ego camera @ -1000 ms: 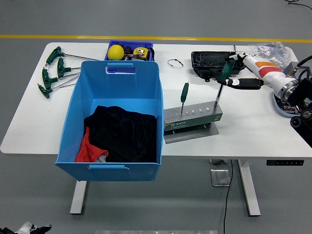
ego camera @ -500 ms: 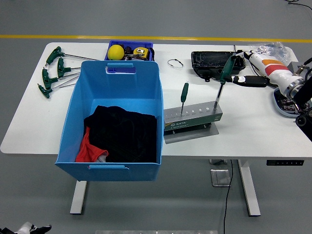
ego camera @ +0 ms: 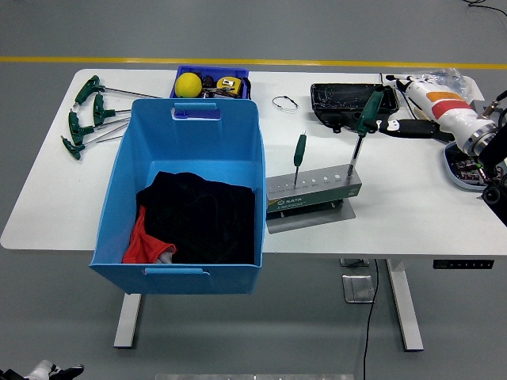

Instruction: Lift tool from toolbox,place it in box,lift tool from toolbox,place it in box

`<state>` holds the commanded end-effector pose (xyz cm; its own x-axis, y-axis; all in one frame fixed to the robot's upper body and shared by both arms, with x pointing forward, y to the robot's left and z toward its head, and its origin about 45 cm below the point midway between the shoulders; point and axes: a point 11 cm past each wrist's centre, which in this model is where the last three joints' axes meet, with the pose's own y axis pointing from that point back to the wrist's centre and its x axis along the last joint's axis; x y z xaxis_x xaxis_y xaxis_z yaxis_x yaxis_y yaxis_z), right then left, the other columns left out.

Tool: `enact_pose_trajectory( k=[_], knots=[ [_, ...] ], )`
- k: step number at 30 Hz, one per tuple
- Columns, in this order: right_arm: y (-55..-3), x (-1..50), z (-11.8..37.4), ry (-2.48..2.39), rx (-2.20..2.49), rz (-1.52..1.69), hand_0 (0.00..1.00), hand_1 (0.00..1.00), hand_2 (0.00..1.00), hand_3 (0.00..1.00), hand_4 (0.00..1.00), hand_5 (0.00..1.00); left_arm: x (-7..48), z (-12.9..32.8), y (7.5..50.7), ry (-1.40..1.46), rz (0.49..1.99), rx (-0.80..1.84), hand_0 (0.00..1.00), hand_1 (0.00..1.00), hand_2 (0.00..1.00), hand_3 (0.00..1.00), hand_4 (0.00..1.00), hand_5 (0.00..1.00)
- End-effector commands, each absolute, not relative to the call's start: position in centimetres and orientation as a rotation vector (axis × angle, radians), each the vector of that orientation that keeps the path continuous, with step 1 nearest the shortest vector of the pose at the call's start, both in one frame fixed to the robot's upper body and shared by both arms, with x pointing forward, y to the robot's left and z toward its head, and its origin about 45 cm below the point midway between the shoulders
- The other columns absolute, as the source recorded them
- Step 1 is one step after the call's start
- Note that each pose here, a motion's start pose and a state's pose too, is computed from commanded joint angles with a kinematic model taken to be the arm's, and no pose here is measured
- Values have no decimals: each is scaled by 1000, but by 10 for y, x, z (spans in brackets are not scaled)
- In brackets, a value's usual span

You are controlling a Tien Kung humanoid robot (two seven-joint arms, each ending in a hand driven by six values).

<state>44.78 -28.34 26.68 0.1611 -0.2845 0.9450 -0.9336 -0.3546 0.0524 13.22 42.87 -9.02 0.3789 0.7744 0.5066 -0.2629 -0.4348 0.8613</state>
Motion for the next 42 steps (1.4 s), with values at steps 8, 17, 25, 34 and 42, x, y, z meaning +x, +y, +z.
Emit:
enact_pose_trajectory(
  k=[8, 17, 25, 34, 42],
  knots=[
    [-277, 445, 257, -1115, 1766, 1203, 975, 916, 967, 811, 998, 955, 132, -91, 428, 469, 1270, 1611, 694, 663, 683, 633, 665, 672],
    [-272, 445, 251, -1089, 1766, 1201, 974, 916, 965, 810, 998, 957, 130, -92, 426, 471, 1265, 1613, 694, 665, 683, 633, 662, 668],
    [-274, 446, 256, -1099, 1753, 1209, 974, 916, 965, 809, 998, 961, 129, -92, 427, 467, 1257, 1619, 694, 664, 682, 632, 663, 670],
    [-284, 446, 258, -1110, 1729, 1203, 973, 916, 963, 808, 998, 963, 129, -91, 428, 462, 1257, 1622, 694, 665, 682, 632, 662, 670],
    [-291, 447, 262, -1124, 1711, 1205, 973, 916, 960, 804, 998, 964, 130, -91, 428, 462, 1263, 1618, 693, 665, 682, 632, 662, 670]
  ],
)
